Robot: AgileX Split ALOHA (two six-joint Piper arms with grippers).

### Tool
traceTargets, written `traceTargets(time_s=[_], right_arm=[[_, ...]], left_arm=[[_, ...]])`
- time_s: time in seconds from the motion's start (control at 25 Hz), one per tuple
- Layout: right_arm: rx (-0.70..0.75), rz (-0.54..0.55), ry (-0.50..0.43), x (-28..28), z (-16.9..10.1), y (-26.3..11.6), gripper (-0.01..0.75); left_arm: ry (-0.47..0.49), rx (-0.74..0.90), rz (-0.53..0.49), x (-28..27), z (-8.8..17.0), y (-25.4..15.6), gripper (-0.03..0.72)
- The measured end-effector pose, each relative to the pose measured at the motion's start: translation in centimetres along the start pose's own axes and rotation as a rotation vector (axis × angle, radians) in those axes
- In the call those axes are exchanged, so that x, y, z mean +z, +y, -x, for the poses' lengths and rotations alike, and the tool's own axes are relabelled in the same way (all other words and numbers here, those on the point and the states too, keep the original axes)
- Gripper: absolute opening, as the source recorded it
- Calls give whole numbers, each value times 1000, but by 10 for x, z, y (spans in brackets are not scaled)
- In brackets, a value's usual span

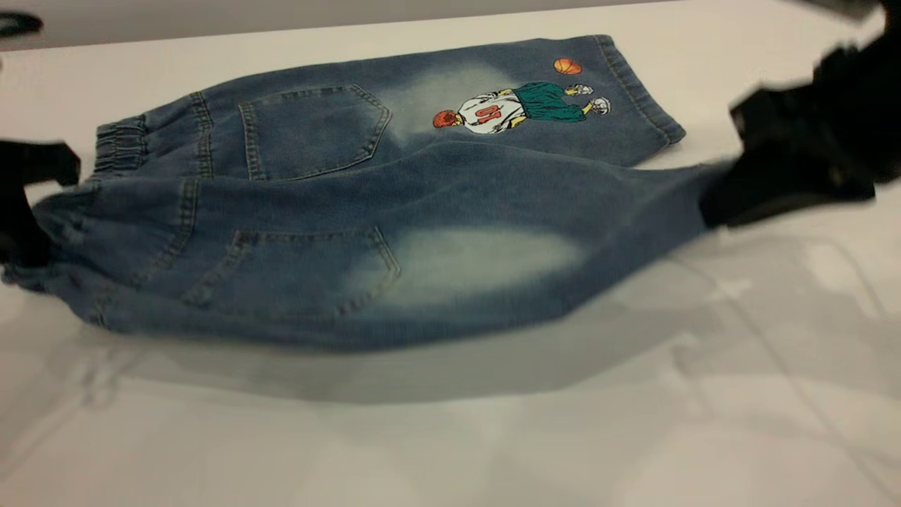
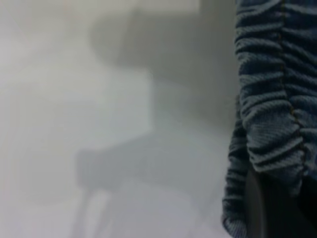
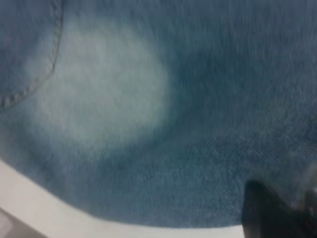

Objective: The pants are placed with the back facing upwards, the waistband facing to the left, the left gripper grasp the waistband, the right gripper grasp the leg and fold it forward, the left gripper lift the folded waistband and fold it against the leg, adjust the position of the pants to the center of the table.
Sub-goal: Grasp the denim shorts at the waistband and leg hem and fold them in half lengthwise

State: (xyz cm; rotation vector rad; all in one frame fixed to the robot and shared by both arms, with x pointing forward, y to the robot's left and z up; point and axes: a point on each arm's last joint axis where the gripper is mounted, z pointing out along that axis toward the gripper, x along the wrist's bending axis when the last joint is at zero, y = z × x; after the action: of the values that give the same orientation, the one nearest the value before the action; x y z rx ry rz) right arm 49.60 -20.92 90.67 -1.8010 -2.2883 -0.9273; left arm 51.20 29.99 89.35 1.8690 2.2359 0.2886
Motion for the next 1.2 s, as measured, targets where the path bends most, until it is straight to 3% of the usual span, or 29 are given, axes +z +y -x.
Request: traceTargets(time_s=[0.16, 0.72, 1.2], right_arm=[[-31, 43, 27, -4, -5, 19, 29], [-117, 183, -4, -10, -8, 81, 29], [-173, 183, -30, 30, 11, 126, 27]], left_arm=[[-5, 4, 14, -8, 3, 15, 74], [-41, 8, 221, -50, 16, 89, 74], [-38, 35, 228, -16, 26, 138, 74]])
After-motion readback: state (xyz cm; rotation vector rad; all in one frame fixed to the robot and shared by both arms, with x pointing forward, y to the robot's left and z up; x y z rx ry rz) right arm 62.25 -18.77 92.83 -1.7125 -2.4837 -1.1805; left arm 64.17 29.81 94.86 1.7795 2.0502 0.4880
